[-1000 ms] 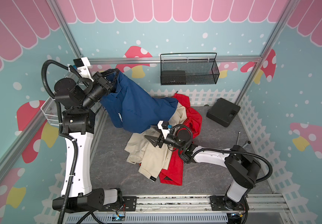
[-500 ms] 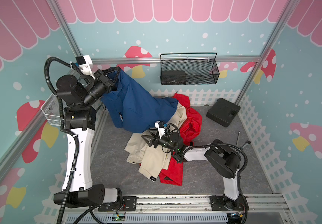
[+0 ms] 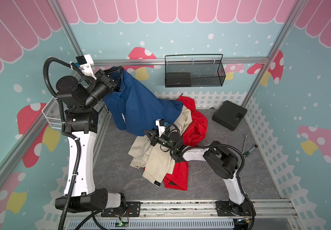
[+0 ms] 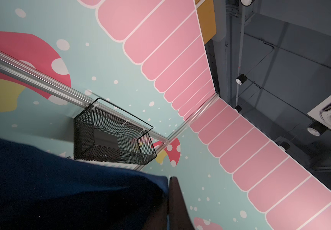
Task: Unzip the jacket
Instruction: Place the jacket on the jacket.
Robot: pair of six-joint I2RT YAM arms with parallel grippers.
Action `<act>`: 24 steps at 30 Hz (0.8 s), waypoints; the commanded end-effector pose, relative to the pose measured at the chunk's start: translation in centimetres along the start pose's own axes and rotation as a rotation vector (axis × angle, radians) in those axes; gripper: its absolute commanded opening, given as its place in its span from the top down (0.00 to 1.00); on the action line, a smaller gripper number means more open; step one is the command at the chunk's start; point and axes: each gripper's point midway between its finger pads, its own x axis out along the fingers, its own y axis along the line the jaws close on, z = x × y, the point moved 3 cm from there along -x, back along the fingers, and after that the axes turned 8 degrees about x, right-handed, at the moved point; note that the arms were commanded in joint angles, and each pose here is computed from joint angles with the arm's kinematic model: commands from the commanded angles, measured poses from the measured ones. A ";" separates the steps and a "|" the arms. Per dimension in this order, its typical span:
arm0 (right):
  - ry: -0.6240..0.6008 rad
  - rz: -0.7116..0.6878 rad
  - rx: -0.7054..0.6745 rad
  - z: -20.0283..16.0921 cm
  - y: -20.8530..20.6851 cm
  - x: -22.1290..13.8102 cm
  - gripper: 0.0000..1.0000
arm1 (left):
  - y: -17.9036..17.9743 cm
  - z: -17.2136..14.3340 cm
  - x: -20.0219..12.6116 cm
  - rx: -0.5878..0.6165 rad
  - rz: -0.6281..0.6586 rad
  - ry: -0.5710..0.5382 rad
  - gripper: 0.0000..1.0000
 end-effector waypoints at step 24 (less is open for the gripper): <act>0.048 0.223 -0.812 34.4 20.5 -17.5 1.00 | -20.5 16.0 -14.3 0.368 -0.153 -0.907 1.00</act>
